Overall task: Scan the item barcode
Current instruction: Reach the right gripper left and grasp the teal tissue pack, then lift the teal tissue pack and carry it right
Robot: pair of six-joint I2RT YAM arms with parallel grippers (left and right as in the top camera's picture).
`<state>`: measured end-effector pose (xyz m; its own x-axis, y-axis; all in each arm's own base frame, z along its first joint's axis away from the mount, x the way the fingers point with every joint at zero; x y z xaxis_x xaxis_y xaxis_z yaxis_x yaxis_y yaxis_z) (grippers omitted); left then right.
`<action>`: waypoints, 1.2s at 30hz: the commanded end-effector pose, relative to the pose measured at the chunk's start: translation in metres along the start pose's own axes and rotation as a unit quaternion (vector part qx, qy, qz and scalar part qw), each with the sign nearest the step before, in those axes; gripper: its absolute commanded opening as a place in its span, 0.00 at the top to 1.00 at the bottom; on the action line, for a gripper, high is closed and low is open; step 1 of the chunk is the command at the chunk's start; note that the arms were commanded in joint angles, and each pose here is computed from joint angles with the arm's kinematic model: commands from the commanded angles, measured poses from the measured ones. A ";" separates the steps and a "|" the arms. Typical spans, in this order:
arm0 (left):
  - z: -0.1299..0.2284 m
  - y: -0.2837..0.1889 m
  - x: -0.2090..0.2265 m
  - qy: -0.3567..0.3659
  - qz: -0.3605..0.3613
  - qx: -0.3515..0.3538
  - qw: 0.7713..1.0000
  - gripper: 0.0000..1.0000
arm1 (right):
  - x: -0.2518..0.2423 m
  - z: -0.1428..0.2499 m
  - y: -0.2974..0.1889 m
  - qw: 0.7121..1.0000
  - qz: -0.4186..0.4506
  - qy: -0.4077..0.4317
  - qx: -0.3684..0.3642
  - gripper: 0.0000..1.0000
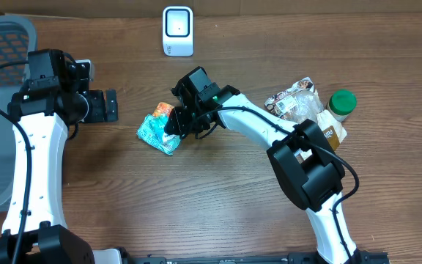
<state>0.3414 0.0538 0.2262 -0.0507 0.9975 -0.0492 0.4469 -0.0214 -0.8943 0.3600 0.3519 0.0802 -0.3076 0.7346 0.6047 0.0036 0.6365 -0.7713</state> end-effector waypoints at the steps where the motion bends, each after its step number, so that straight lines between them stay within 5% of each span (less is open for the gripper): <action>1: -0.003 -0.002 -0.002 0.014 0.007 -0.005 1.000 0.00 | -0.008 0.008 0.014 1.000 0.000 0.009 0.019 0.67; 7: -0.003 -0.002 -0.002 0.014 0.007 -0.005 1.000 0.00 | -0.007 0.007 0.012 1.000 -0.003 0.010 0.018 0.96; 16: -0.003 -0.002 -0.002 0.014 0.007 -0.005 1.000 0.00 | 0.012 -0.021 -0.084 0.996 -0.087 0.027 -0.015 0.96; 23: -0.003 -0.002 -0.002 0.013 0.007 -0.005 1.000 0.01 | 0.045 -0.021 -0.189 0.953 -0.301 -0.019 -0.010 0.96; 31: -0.003 -0.002 -0.002 0.014 0.007 -0.005 1.000 0.00 | 0.040 -0.010 -0.238 0.890 -0.452 -0.063 0.009 0.96; 36: -0.003 -0.002 -0.002 0.014 0.007 -0.005 1.000 0.00 | 0.014 -0.010 -0.253 0.895 -0.446 -0.011 -0.005 0.96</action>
<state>0.3414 0.0539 0.2262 -0.0508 0.9975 -0.0488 0.4469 -0.0210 -0.8944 0.3597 0.2222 0.2750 -0.1832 0.0151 0.9830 -0.2515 0.9659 -0.0617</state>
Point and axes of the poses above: each gripper's point midway between its finger pads, its own y axis out along the fingers, its own x axis along the line the jaws close on, z = x × y, the point moved 6 cm from there along -y, back along the fingers, and after that the axes turned 1 degree about y, right-handed, at the moved point
